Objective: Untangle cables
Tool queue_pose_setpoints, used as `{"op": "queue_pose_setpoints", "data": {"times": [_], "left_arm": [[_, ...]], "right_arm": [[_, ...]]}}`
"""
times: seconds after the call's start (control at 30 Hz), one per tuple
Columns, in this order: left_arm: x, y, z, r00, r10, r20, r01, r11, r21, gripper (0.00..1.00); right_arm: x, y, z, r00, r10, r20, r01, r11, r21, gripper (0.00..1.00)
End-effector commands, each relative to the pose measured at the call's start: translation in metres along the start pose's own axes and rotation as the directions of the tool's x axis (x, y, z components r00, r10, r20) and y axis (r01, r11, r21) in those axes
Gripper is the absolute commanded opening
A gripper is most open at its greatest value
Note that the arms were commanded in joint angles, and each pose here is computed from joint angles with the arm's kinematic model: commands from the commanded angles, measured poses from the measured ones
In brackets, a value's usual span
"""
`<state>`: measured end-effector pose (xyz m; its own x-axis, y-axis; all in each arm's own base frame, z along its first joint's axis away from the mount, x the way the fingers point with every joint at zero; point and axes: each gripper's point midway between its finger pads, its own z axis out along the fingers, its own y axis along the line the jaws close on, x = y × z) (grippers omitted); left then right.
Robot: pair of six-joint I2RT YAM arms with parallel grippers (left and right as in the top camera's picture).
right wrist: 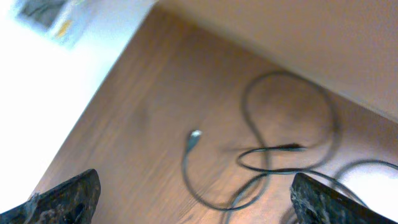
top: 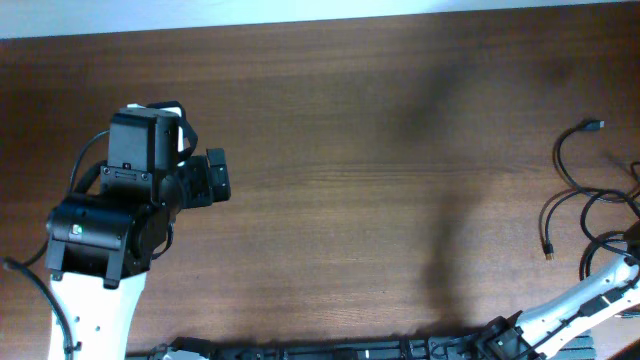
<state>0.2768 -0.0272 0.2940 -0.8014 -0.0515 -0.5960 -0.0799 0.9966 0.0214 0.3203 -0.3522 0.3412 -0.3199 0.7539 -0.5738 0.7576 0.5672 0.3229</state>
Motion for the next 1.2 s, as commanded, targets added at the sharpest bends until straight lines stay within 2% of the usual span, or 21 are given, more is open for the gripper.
{"op": "queue_pose_setpoints", "data": {"times": [0.0, 0.13, 0.23, 0.27, 0.5, 0.6, 0.77, 0.93, 1.17], "left_arm": [[-0.002, 0.002, -0.004, 1.000, 0.004, 0.016, -0.004, 1.000, -0.006, 0.99], [-0.002, 0.002, -0.004, 1.000, 0.004, 0.016, -0.004, 1.000, -0.005, 0.99], [-0.002, 0.002, -0.004, 1.000, 0.004, 0.016, -0.004, 1.000, -0.006, 0.99], [-0.002, 0.002, -0.004, 1.000, 0.004, 0.016, -0.004, 1.000, -0.006, 0.99], [-0.002, 0.002, -0.004, 1.000, 0.004, 0.016, -0.004, 1.000, -0.006, 0.99], [-0.002, 0.002, -0.004, 1.000, 0.004, 0.016, -0.004, 1.000, -0.006, 0.99], [-0.002, 0.002, -0.004, 1.000, 0.004, 0.016, -0.004, 1.000, -0.006, 0.99], [-0.002, 0.002, -0.004, 1.000, 0.004, 0.016, -0.004, 1.000, -0.006, 0.99], [-0.002, 0.002, -0.004, 1.000, 0.004, 0.016, -0.004, 1.000, -0.006, 0.99]], "right_arm": [[0.024, 0.065, 0.001, 0.990, -0.130, -0.062, 0.115, 0.972, -0.203, 0.97], [0.075, 0.132, 0.027, 0.932, -0.317, -0.173, 0.256, 0.918, -0.302, 0.97], [0.130, 0.180, 0.044, 0.836, -0.481, -0.262, 0.363, 0.845, -0.392, 0.97], [0.165, 0.201, 0.054, 0.778, -0.540, -0.322, 0.388, 0.816, -0.429, 0.97], [0.270, 0.240, 0.078, 0.558, -0.696, -0.452, 0.545, 0.718, -0.433, 0.97], [0.323, 0.263, 0.078, 0.452, -0.761, -0.466, 0.581, 0.648, -0.494, 0.97], [0.393, 0.284, 0.079, 0.324, -0.828, -0.457, 0.615, 0.551, -0.564, 0.97], [0.428, 0.297, 0.070, 0.257, -0.865, -0.432, 0.631, 0.488, -0.603, 0.98], [0.432, 0.298, 0.068, 0.248, -0.870, -0.427, 0.633, 0.479, -0.608, 0.98]]}}
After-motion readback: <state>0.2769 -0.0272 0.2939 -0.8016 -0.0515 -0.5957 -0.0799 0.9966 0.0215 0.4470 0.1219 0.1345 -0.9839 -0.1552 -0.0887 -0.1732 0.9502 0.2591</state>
